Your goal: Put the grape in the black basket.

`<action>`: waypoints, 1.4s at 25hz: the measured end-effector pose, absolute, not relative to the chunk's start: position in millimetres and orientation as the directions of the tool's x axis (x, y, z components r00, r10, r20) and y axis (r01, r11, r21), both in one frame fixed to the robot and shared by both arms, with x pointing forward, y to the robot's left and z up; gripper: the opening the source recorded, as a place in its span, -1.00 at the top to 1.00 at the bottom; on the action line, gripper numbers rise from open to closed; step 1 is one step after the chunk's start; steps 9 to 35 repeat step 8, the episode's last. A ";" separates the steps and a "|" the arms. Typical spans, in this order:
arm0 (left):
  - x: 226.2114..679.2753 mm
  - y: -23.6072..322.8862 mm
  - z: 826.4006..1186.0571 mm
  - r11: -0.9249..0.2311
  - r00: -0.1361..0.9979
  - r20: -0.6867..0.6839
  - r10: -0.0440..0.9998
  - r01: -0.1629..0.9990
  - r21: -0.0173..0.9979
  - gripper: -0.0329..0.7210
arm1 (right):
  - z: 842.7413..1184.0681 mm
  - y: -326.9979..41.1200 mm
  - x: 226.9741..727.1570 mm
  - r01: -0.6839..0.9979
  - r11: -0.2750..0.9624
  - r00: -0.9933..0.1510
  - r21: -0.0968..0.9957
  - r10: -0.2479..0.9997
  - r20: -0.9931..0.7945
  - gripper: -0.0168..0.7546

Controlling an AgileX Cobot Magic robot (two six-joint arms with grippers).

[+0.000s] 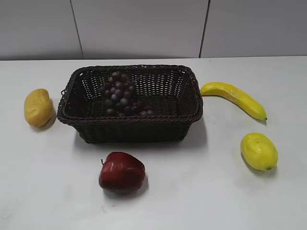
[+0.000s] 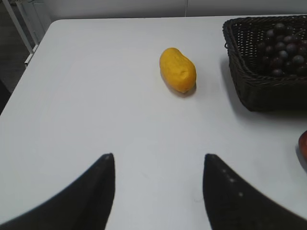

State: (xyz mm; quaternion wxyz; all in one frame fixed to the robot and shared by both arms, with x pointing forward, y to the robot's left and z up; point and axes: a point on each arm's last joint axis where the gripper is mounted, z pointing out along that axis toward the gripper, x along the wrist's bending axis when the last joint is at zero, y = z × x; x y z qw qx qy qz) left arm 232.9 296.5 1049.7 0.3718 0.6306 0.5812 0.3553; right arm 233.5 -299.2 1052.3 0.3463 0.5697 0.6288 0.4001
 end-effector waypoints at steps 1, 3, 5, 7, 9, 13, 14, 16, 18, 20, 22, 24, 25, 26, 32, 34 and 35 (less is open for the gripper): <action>232.9 296.5 1049.5 -0.048 0.072 0.016 0.997 0.469 0.882 -0.55 | 1052.3 -299.2 233.5 0.439 0.031 -0.111 0.898 0.994 0.020 -0.57; 232.9 296.5 1049.5 -0.048 0.072 0.016 0.997 0.469 0.882 -0.55 | 1052.3 -299.2 233.5 0.439 0.031 -0.111 0.898 0.994 0.020 -0.57; 232.9 296.5 1049.5 -0.048 0.072 0.016 0.997 0.469 0.882 -0.55 | 1052.3 -299.2 233.5 0.439 0.031 -0.111 0.898 0.994 0.020 -0.57; 232.9 296.5 1049.5 -0.048 0.072 0.016 0.997 0.469 0.882 -0.55 | 1052.3 -299.2 233.5 0.439 0.031 -0.111 0.898 0.994 0.020 -0.57; 232.9 296.5 1049.5 -0.048 0.072 0.016 0.997 0.469 0.882 -0.55 | 1052.3 -299.2 233.5 0.439 0.031 -0.111 0.898 0.994 0.020 -0.57; 232.9 296.5 1049.5 -0.048 0.072 0.016 0.997 0.469 0.882 -0.55 | 1052.3 -299.2 233.5 0.439 0.031 -0.111 0.898 0.994 0.020 -0.57; 232.9 296.5 1049.5 -0.048 0.072 0.016 0.997 0.469 0.882 -0.55 | 1052.3 -299.2 233.5 0.439 0.031 -0.111 0.898 0.994 0.020 -0.57; 232.9 296.5 1049.5 -0.048 0.072 0.016 0.997 0.469 0.882 -0.55 | 1052.3 -299.2 233.5 0.439 0.031 -0.111 0.898 0.994 0.020 -0.57; 232.9 296.5 1049.5 -0.048 0.072 0.016 0.997 0.469 0.882 -0.55 | 1052.3 -299.2 233.5 0.439 0.031 -0.111 0.898 0.994 0.020 -0.57; 232.9 296.5 1049.5 -0.048 0.072 0.016 0.997 0.469 0.882 -0.55 | 1052.3 -299.2 233.5 0.439 0.031 -0.111 0.898 0.994 0.020 -0.57; 232.9 296.5 1049.5 -0.048 0.072 0.016 0.997 0.469 0.882 -0.55 | 1052.3 -299.2 233.5 0.439 0.031 -0.111 0.898 0.994 0.020 -0.57; 232.9 296.5 1049.5 -0.048 0.072 0.016 0.997 0.469 0.882 -0.55 | 1052.3 -299.2 233.5 0.439 0.031 -0.111 0.898 0.994 0.020 -0.57; 232.9 296.5 1049.5 -0.048 0.072 0.016 0.997 0.469 0.882 -0.55 | 1052.3 -299.2 233.5 0.439 0.031 -0.111 0.898 0.994 0.020 -0.57; 232.9 296.5 1049.5 -0.048 0.072 0.016 0.997 0.469 0.882 -0.55 | 1052.3 -299.2 233.5 0.439 0.031 -0.111 0.898 0.994 0.020 -0.57; 232.9 296.5 1049.5 -0.048 0.072 0.016 0.997 0.469 0.882 -0.55 | 1052.3 -299.2 233.5 0.439 0.031 -0.111 0.898 0.994 0.020 -0.57; 232.9 296.5 1049.5 -0.048 0.072 0.016 0.997 0.469 0.882 -0.55 | 1052.3 -299.2 233.5 0.439 0.031 -0.111 0.898 0.994 0.020 -0.57; 232.9 296.5 1049.5 -0.048 0.072 0.016 0.997 0.469 0.882 -0.55 | 1052.3 -299.2 233.5 0.439 0.031 -0.111 0.898 0.994 0.020 -0.57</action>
